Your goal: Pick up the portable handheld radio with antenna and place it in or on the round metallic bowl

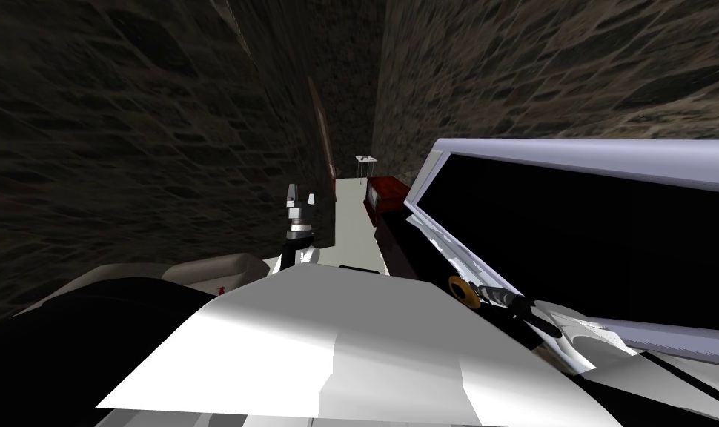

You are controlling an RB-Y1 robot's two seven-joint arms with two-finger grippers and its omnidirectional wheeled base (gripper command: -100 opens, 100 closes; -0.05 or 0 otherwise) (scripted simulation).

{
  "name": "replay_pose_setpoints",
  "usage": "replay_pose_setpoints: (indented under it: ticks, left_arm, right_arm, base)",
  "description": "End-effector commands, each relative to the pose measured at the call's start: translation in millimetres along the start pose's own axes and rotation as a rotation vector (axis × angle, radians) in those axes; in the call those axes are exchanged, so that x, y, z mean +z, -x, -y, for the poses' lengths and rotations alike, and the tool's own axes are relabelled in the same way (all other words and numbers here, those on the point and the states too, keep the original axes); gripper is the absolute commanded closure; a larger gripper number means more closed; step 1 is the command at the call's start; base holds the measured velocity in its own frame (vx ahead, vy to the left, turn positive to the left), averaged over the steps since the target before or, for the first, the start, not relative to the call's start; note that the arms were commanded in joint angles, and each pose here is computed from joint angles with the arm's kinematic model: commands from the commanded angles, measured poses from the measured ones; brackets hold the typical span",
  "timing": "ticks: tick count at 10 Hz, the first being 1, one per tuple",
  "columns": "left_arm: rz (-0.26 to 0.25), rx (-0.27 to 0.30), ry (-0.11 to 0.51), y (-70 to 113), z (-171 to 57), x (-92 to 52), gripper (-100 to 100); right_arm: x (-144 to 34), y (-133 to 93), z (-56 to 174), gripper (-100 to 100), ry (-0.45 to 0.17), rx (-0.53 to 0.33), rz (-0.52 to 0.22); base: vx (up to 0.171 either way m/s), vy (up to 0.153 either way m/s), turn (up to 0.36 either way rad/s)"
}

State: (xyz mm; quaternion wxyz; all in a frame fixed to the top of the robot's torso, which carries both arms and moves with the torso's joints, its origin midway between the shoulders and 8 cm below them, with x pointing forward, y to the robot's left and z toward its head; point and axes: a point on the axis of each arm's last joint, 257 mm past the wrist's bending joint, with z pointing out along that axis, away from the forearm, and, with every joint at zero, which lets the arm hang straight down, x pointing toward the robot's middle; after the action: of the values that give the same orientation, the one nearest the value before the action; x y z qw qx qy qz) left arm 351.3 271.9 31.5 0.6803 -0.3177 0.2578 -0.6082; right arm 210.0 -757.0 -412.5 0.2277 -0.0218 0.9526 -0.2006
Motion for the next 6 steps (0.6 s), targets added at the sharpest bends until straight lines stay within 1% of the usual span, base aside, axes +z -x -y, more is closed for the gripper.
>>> replay_pose_setpoints:
  ticks: [1, 4, 6]
  left_arm:
    - [0.0, 0.0, 0.0, 0.0, 0, 0.0, 0]
    - [0.0, 0.0, 0.0, 0.0, 0, 0.0, 0]
    - [0.0, 0.0, 0.0, 0.0, 0, 0.0, 0]
  right_arm:
    - [-5.1, 1, 8, -100, -0.005, 0.009, -0.004]
    - [-20.6, 3, 33, -100, -0.014, 0.02, -0.014]
    - [-19.6, 3, 32, -100, -0.016, 0.025, -0.013]
  base:
    - [-0.011, 0.033, 0.017]
    - [-0.011, 0.041, 0.064]
    - [-0.008, 0.022, 0.006]
